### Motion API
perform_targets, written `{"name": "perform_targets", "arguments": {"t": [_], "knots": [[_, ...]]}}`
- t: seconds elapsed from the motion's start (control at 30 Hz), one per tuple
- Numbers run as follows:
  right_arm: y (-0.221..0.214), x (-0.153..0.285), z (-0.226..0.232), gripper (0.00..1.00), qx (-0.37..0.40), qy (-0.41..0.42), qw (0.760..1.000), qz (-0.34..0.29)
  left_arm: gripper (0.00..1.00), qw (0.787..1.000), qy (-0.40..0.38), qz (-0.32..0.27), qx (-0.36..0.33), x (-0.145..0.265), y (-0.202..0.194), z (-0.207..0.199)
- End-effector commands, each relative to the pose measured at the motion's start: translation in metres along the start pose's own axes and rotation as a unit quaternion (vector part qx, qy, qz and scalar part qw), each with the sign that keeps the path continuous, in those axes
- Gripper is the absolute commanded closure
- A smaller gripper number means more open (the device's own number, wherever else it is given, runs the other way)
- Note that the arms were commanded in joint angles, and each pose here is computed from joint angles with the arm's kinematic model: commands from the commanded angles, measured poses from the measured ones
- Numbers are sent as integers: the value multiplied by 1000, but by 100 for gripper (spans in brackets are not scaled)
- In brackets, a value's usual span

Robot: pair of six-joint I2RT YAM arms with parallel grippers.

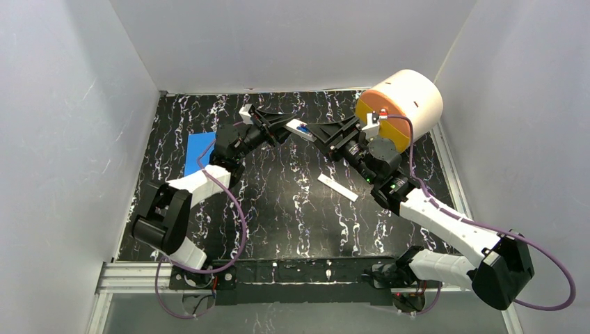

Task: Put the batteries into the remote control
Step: Load the battery into the remote control.

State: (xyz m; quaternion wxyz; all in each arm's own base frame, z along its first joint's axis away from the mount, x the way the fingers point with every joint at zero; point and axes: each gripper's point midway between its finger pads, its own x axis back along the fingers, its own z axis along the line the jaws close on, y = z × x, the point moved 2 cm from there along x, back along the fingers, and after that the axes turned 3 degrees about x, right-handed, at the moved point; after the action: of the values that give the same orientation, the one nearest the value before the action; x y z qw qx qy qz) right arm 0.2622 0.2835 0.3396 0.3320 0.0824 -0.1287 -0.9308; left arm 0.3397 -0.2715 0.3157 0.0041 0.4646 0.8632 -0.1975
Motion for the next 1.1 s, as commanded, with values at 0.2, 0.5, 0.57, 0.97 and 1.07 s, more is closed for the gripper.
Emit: {"name": "perform_targets", "arguments": {"t": [0.2, 0.5, 0.57, 0.97, 1.07], "knots": [[5, -1, 0, 31, -18, -5, 1000, -19, 100, 995, -61, 35, -65, 4, -37, -50], [0, -4, -11, 35, -21, -30, 999, -6, 100, 994, -64, 47, -82, 6, -48, -57], [-1, -4, -12, 35, -21, -33, 999, -5, 100, 993, -64, 47, -82, 7, -48, -57], [-8, -7, -24, 39, -28, -64, 997, 12, 100, 991, -70, 63, -96, 9, -57, -64], [-10, -4, -35, 45, -26, -92, 995, 17, 100, 989, -73, 63, -108, 10, -58, -65]]}}
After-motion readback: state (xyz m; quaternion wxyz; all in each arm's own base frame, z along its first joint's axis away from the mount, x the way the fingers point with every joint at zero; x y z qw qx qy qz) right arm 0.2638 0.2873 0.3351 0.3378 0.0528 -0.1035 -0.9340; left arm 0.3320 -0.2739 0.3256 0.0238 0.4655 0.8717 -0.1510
